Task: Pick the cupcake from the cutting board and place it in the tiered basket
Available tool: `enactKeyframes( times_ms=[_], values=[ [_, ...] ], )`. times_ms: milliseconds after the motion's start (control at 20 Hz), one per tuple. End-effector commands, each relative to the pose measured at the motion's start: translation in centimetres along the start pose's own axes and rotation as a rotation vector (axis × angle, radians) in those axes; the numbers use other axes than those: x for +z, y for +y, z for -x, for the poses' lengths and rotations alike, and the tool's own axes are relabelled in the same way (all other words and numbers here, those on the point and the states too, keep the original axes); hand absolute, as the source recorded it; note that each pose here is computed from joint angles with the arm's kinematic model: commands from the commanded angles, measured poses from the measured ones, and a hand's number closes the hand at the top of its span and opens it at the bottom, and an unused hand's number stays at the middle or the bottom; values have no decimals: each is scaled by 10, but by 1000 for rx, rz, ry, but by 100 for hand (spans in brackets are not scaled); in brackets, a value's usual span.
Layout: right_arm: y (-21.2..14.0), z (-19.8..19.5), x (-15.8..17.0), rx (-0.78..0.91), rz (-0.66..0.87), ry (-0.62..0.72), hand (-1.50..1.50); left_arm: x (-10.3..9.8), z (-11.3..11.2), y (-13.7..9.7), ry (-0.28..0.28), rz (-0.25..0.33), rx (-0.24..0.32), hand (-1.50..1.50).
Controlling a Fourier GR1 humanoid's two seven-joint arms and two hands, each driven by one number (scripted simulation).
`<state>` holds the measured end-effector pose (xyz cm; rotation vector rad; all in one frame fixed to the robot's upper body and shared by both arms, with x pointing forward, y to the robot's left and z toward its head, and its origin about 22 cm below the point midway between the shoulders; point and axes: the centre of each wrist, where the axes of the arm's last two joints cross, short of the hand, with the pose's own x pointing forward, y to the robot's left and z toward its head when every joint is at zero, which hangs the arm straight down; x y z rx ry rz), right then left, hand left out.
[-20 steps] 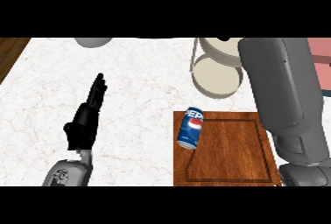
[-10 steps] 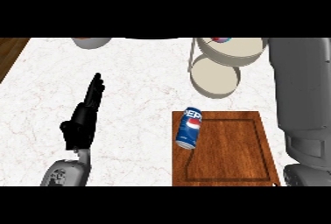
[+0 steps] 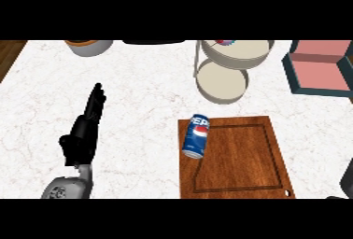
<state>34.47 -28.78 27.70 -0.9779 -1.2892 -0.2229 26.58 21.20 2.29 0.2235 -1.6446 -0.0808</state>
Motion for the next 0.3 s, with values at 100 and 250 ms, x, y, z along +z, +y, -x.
enactKeyframes(
  times_ms=[100, 250],
  values=[
    [-82, 72, 25, -41, 27, -11, -150, -2, -9, 21, 5, 3, -5, 0],
    [-118, 108, 37, -64, 7, -17, -150, 19, 14, 0, 4, -16, -14, 0]
  ],
)
